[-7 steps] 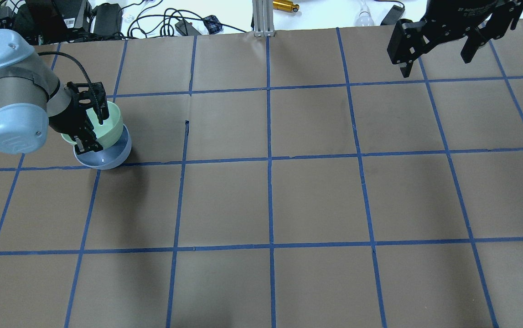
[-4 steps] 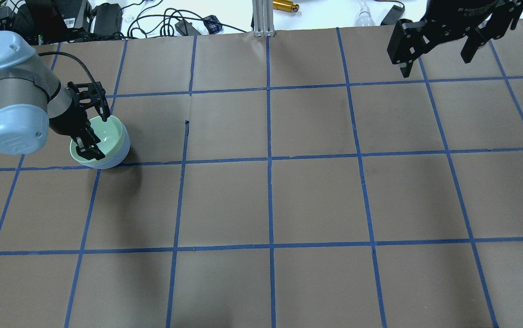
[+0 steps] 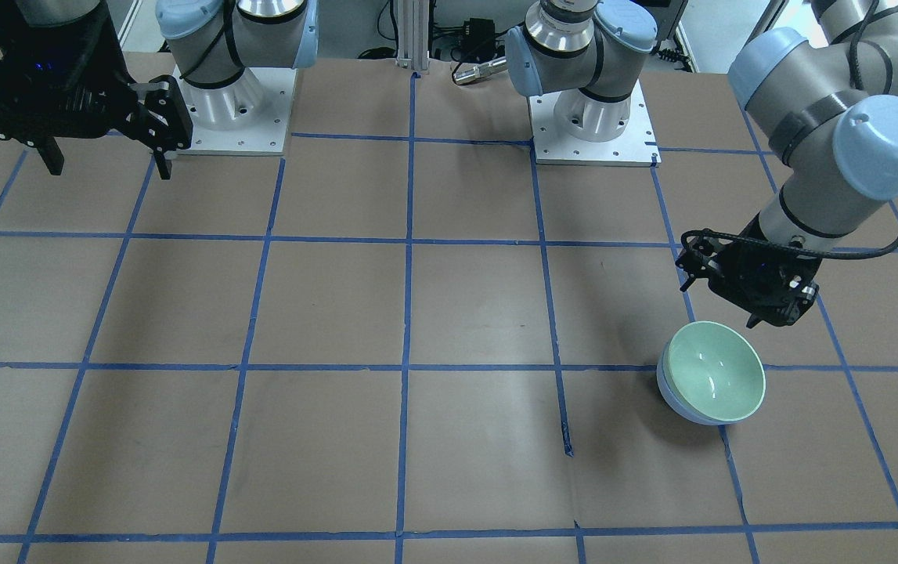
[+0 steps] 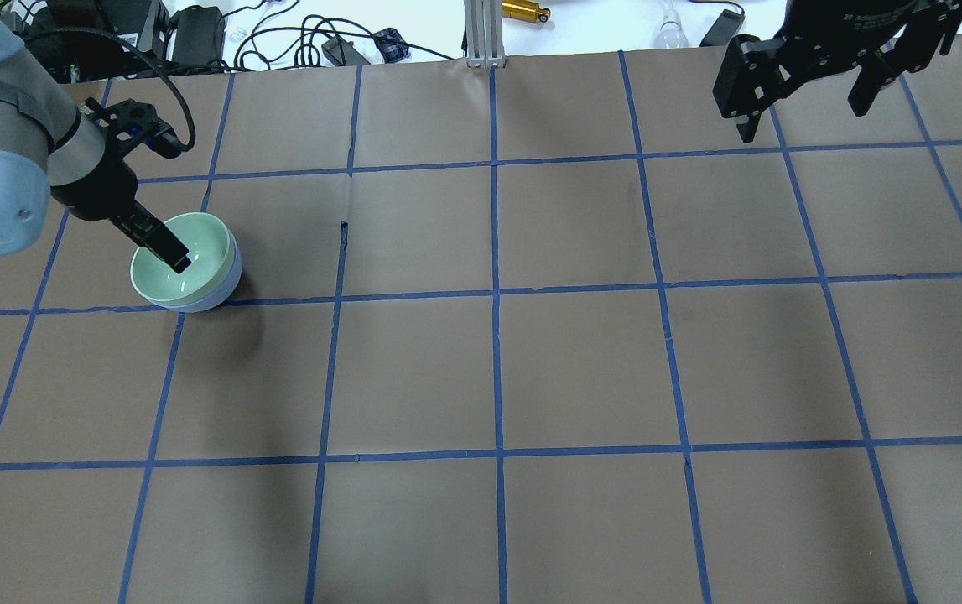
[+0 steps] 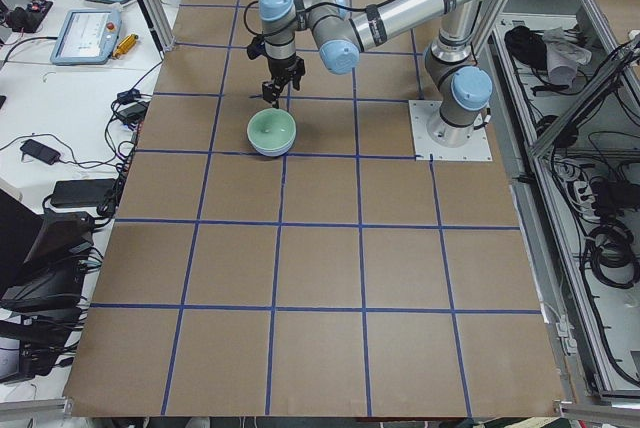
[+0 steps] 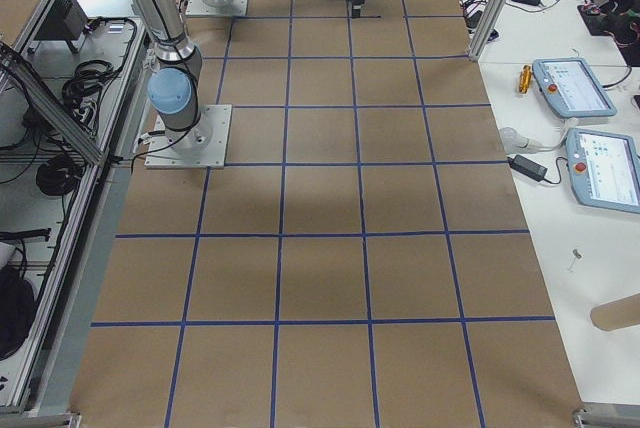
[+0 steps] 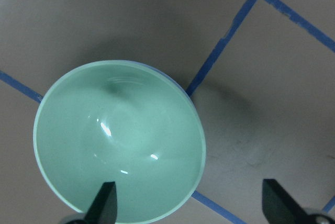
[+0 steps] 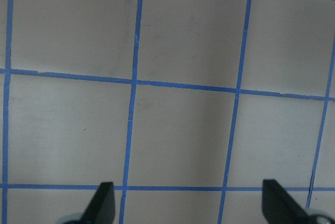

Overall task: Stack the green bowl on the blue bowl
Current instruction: 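Open the left gripper and lift it away from the stacked bowls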

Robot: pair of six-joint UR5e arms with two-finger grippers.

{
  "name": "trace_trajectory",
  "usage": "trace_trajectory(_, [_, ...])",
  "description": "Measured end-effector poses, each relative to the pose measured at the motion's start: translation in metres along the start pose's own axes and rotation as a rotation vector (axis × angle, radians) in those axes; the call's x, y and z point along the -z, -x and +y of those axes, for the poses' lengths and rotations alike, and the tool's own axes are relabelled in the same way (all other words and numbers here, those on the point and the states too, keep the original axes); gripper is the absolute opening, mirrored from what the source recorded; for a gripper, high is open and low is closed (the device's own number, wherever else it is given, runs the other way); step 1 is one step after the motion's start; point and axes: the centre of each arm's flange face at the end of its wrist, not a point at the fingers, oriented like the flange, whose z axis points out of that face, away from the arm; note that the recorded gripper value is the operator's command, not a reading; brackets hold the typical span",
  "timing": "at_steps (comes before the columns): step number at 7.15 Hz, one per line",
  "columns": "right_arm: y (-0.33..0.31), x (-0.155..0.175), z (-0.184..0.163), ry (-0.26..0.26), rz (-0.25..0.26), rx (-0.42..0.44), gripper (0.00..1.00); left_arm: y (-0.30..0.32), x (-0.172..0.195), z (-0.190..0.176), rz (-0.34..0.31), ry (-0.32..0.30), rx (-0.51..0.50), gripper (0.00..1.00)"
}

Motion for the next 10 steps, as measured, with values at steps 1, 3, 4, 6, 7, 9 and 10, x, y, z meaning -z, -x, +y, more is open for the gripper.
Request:
trace_trajectory(1, [0.000, 0.000, 0.000, 0.000, 0.000, 0.000, 1.00, -0.007, 0.020, -0.003, 0.007, 0.001, 0.140, 1.00])
trace_trajectory(3, [0.000, 0.000, 0.000, 0.000, 0.000, 0.000, 1.00, -0.037, 0.052, -0.018, -0.011, -0.019, 0.328, 1.00])
trace_trajectory(4, [0.000, 0.000, 0.000, 0.000, 0.000, 0.001, 1.00, -0.061, 0.067, -0.031, -0.018, -0.033, 0.383, 1.00])
trace_trajectory(6, [0.001, 0.000, 0.000, 0.000, 0.000, 0.001, 1.00, -0.107, 0.103, -0.042, -0.010, -0.034, 0.475, 1.00])
trace_trajectory(7, [0.001, 0.000, 0.000, 0.000, 0.000, 0.001, 1.00, -0.126, 0.119, -0.040, 0.009, -0.019, 0.494, 1.00])
trace_trajectory(9, [0.000, 0.000, 0.000, 0.000, 0.000, 0.001, 1.00, -0.149, 0.134, -0.033, 0.029, -0.010, 0.493, 1.00])
trace_trajectory(10, [0.001, 0.000, 0.000, 0.000, 0.000, 0.001, 1.00, -0.154, 0.136, -0.029, 0.030, -0.008, 0.492, 1.00])
